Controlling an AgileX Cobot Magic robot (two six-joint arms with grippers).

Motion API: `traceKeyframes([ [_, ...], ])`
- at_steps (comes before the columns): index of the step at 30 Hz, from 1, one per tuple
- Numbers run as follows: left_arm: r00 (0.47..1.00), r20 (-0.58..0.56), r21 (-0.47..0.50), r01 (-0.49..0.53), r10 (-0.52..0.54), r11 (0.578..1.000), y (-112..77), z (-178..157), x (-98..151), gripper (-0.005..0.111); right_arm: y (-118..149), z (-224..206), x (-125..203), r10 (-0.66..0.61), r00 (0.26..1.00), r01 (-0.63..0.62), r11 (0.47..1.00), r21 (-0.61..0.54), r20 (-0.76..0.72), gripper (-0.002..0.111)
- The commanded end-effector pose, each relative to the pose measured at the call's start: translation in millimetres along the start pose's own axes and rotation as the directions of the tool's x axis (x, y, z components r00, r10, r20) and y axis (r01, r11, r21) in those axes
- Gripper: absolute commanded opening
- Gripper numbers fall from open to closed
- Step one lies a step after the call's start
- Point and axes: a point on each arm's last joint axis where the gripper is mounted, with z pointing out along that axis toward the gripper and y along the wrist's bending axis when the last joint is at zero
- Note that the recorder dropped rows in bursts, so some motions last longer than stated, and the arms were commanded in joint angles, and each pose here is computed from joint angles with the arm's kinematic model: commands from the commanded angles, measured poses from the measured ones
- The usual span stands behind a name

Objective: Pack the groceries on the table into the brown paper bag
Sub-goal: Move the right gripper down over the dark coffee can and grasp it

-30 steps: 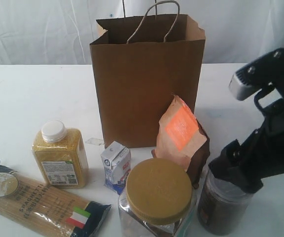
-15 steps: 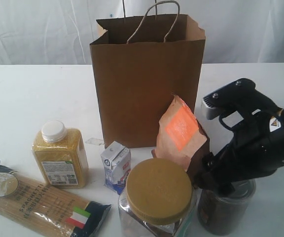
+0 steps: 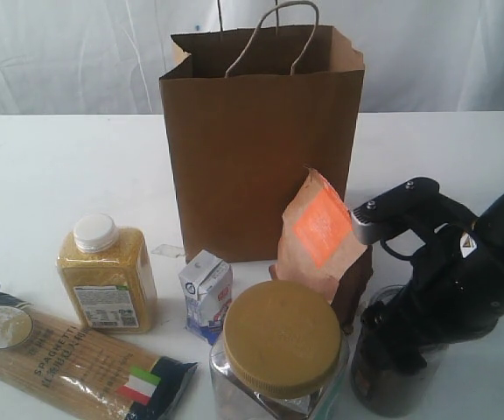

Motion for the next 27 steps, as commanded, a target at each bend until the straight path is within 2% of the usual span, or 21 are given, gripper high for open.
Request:
traceKeyframes([
  [1,1.000,0.002,0.006,0.006,-0.006,1.000,-0.5,0,1,0.000,1,0,5,0.007,0.999,-0.008,1.000,-0.006,-0.052,0.082],
  [8,1.000,0.002,0.006,0.006,-0.006,1.000,-0.5,0,1,0.000,1,0,4,0.010,0.999,-0.010,1.000,-0.003,-0.032,0.060],
  [10,1.000,0.002,0.006,0.006,-0.006,1.000,-0.5,0,1,0.000,1,0,4,0.010,0.999,-0.010,1.000,-0.004,-0.040,0.057],
  [22,1.000,0.002,0.006,0.006,-0.006,1.000,-0.5,0,1,0.000,0,-4,7,-0.011,0.998,0.011,1.000,0.011,-0.055,0.056],
  [25,1.000,0.002,0.006,0.006,-0.006,1.000,-0.5,0,1,0.000,-7,-15,13,-0.079,0.995,0.085,0.991,0.100,-0.062,0.056],
  [27,1.000,0.002,0.006,0.006,-0.006,1.000,-0.5,0,1,0.000,-13,-25,15,-0.075,0.997,0.079,0.981,0.176,-0.027,0.056],
])
